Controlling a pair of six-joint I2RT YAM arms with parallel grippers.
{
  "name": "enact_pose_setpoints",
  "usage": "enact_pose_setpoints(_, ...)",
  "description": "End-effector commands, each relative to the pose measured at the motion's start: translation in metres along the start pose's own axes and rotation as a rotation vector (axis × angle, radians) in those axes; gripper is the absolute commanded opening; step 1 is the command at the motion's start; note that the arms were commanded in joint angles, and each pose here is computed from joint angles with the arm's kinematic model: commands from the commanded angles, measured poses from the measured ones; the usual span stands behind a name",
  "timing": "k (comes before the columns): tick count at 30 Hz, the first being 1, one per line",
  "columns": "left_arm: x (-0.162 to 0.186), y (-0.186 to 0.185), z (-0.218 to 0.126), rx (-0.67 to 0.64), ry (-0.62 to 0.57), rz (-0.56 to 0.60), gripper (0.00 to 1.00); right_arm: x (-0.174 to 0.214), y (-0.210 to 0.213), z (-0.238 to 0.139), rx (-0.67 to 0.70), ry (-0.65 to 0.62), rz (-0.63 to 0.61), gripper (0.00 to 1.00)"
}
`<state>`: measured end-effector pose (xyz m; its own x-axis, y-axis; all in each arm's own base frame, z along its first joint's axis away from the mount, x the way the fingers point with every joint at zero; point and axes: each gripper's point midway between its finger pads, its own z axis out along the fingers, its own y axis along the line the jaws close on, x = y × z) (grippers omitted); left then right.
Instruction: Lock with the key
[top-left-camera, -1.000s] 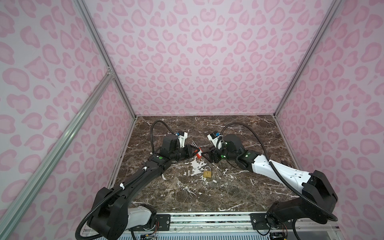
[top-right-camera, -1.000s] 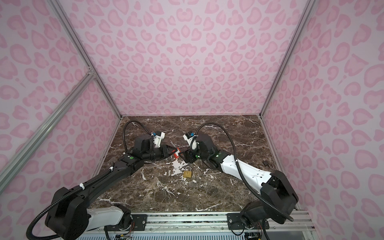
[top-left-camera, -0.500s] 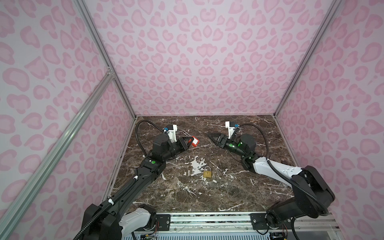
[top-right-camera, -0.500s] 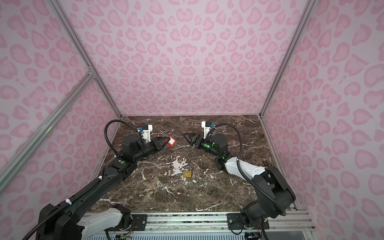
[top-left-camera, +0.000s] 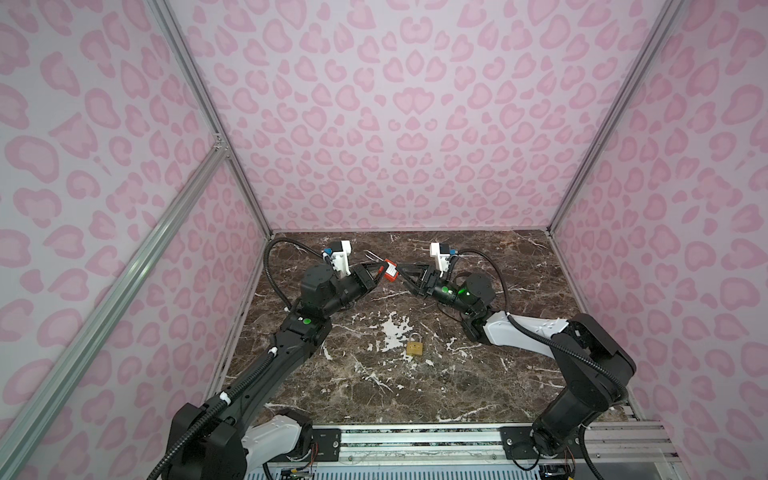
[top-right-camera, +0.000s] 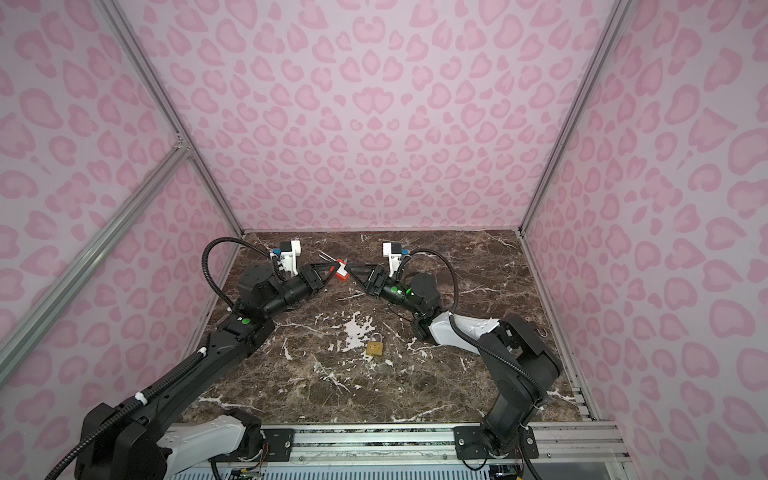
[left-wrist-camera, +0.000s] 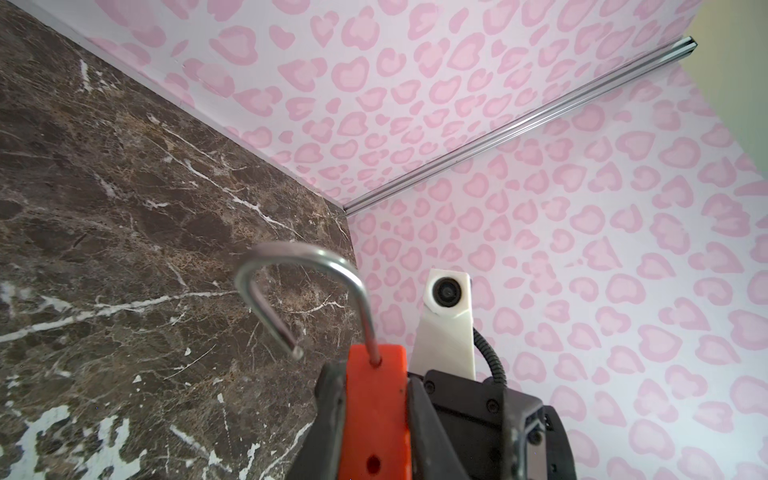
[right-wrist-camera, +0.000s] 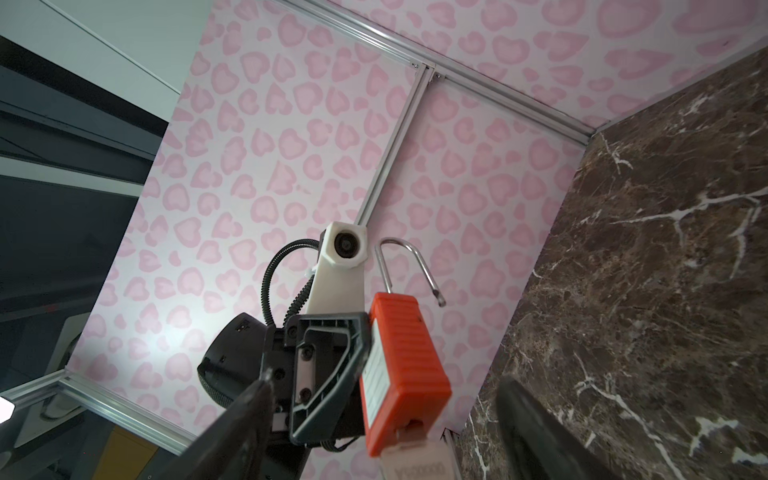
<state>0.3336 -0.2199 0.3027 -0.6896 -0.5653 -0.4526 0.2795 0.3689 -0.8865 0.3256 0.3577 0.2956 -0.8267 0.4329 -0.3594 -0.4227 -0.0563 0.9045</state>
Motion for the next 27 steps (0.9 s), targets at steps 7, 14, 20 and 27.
enact_pose_setpoints(7, -0.011, -0.023, -0.001, 0.084, -0.035, 0.024, 0.15, 0.004, 0.014, 0.012, -0.084, 0.0, 0.022, 0.8)
enact_pose_setpoints(14, -0.01, -0.016, -0.003, 0.069, -0.045, 0.018, 0.15, 0.004, 0.013, 0.01, -0.096, -0.007, 0.044, 0.58)
enact_pose_setpoints(20, -0.007, -0.011, -0.003, 0.063, -0.042, 0.012, 0.15, 0.008, 0.012, 0.011, -0.102, -0.001, 0.052, 0.45)
enact_pose_setpoints(27, -0.004, -0.008, -0.006, 0.055, -0.037, 0.008, 0.23, 0.007, 0.011, 0.01, -0.106, -0.008, 0.059, 0.28)
